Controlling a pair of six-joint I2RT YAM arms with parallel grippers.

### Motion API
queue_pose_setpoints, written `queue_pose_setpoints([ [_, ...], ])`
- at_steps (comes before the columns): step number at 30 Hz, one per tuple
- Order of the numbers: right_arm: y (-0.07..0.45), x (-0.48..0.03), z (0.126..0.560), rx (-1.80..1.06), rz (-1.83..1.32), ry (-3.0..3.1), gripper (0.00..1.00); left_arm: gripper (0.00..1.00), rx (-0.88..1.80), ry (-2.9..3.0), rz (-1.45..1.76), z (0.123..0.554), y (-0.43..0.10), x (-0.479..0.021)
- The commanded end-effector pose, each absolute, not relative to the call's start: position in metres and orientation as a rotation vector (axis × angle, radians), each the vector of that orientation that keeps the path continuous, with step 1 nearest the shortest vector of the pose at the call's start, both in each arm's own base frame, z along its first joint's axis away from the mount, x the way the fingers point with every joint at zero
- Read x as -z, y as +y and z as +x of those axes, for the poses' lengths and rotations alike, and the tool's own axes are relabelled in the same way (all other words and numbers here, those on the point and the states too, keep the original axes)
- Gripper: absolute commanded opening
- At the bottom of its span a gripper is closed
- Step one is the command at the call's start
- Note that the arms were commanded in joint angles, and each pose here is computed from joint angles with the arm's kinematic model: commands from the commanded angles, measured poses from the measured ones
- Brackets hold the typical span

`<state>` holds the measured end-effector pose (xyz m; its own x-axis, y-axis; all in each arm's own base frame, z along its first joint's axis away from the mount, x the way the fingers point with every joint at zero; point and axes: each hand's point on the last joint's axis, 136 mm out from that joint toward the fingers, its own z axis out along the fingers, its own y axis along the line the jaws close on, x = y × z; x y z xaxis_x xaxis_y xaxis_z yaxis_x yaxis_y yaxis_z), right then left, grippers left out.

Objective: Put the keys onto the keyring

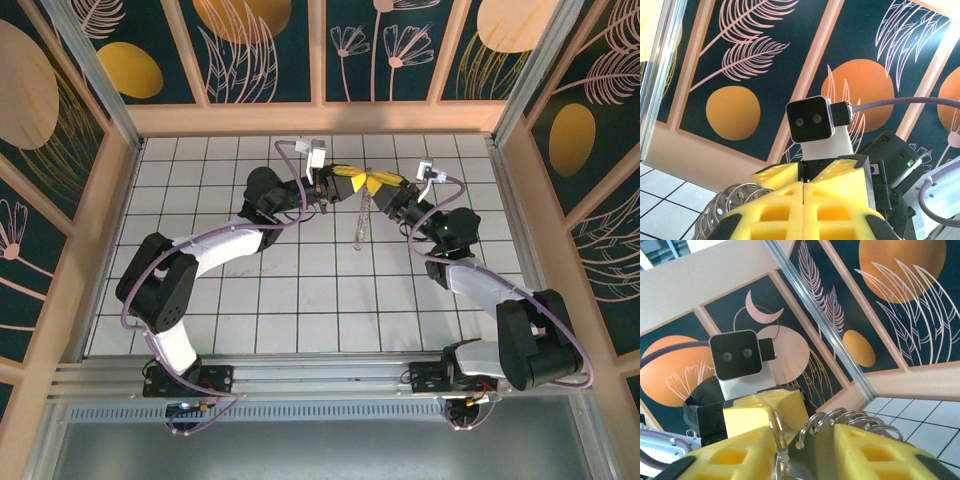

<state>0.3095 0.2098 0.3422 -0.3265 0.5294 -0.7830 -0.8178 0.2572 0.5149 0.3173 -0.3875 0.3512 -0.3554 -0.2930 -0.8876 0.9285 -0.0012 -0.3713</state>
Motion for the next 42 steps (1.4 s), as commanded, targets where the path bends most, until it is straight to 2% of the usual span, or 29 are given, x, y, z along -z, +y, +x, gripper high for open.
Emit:
queue_pose_setpoints([
  [1, 0.213, -0.364, 0.302, -1.406, -0.362, 1.218, 0.3, 0.0, 1.562, 1.198, 0.764, 0.312, -0.383, -0.362],
  [3, 0.214, -0.365, 0.303, -1.409, -0.364, 1.216, 0.24, 0.0, 1.564, 1.2, 0.762, 0.312, -0.382, -0.361],
  [7, 0.216, -0.365, 0.304, -1.414, -0.369, 1.216, 0.01, 0.0, 1.566, 1.201, 0.767, 0.311, -0.383, -0.36],
  [15, 0.215, -0.363, 0.311, -1.398, -0.357, 1.245, 0.0, 0.02, 1.54, 1.236, 0.726, 0.318, -0.381, -0.358],
  [18, 0.214, -0.357, 0.319, -1.379, -0.363, 1.288, 0.0, 0.24, 1.489, 1.262, 0.691, 0.326, -0.373, -0.36],
  [22, 0.21, -0.354, 0.329, -1.367, -0.385, 1.332, 0.0, 0.44, 1.412, 1.272, 0.665, 0.332, -0.354, -0.37],
  [26, 0.212, -0.353, 0.336, -1.353, -0.439, 1.376, 0.0, 0.52, 1.339, 1.306, 0.682, 0.337, -0.344, -0.37],
  [33, 0.222, -0.344, 0.348, -1.355, -0.571, 1.457, 0.0, 0.59, 1.251, 1.414, 0.749, 0.353, -0.339, -0.352],
  [42, 0.229, -0.332, 0.356, -1.421, -0.68, 1.499, 0.0, 0.59, 1.322, 1.494, 0.865, 0.364, -0.333, -0.328],
])
